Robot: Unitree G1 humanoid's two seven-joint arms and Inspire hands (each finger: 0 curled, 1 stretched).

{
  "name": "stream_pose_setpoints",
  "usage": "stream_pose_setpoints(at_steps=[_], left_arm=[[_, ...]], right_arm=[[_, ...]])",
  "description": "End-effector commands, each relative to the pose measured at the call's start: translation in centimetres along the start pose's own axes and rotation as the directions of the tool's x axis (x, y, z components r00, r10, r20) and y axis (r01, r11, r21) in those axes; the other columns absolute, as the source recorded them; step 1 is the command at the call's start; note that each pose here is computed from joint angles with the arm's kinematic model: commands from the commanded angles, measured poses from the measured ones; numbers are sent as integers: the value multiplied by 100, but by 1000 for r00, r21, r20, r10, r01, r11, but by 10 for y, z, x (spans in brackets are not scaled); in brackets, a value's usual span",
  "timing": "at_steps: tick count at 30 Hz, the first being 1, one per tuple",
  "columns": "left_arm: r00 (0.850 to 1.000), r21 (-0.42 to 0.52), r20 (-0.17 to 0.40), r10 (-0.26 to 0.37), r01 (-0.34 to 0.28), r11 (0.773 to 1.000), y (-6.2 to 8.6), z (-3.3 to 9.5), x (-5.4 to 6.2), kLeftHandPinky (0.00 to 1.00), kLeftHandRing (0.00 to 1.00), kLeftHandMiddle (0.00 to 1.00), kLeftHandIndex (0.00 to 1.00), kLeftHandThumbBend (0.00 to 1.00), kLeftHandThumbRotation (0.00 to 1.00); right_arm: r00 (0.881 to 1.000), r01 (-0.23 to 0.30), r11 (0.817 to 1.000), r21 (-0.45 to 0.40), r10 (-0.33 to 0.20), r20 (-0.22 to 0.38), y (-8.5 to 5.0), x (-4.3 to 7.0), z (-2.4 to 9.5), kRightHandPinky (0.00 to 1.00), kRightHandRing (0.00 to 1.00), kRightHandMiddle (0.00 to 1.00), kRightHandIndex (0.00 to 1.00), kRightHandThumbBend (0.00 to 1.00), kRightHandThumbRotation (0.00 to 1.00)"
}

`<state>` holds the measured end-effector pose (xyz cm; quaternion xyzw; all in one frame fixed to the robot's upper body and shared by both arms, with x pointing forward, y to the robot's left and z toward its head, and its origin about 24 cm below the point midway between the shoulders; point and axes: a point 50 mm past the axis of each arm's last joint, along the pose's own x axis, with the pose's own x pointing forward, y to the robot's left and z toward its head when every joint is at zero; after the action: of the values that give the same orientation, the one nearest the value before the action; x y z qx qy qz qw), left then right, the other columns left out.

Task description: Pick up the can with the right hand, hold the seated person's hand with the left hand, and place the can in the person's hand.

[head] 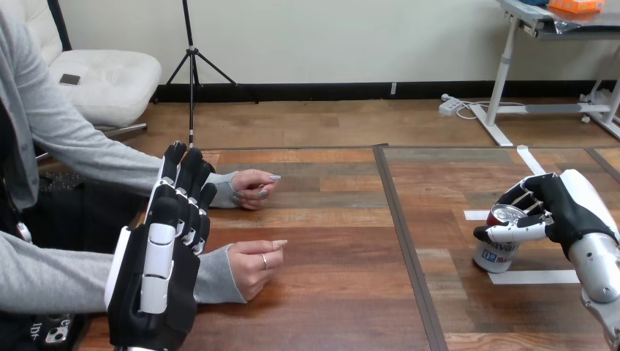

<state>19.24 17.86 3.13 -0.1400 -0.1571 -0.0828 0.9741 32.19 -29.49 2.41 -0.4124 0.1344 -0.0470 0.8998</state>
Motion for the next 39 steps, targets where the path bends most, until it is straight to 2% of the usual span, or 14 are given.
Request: stream_pose_setpoints(at_steps=[1,12,21,39], left_arm=[[997,5,79,-28,28,1000,-3,12,14,100,100,100,100,62,82],[996,0,79,-34,34,999,-3,10,14,100,100,100,100,64,81],[997,2,70,-34,34,999,-4,10,13,100,100,100,100,67,81],[998,17,48,-29,28,999,-5,8,13,100,100,100,99,67,82]], right_arm=[[994,56,998,5,-56,96,-20,8,22,36,42,45,42,75,0],[990,57,998,-2,-57,128,-23,9,27,36,42,45,42,74,0],[982,62,998,-24,-57,182,-27,10,34,36,41,44,42,74,0],[965,55,998,-24,-47,259,-38,15,58,34,38,42,42,73,0]])
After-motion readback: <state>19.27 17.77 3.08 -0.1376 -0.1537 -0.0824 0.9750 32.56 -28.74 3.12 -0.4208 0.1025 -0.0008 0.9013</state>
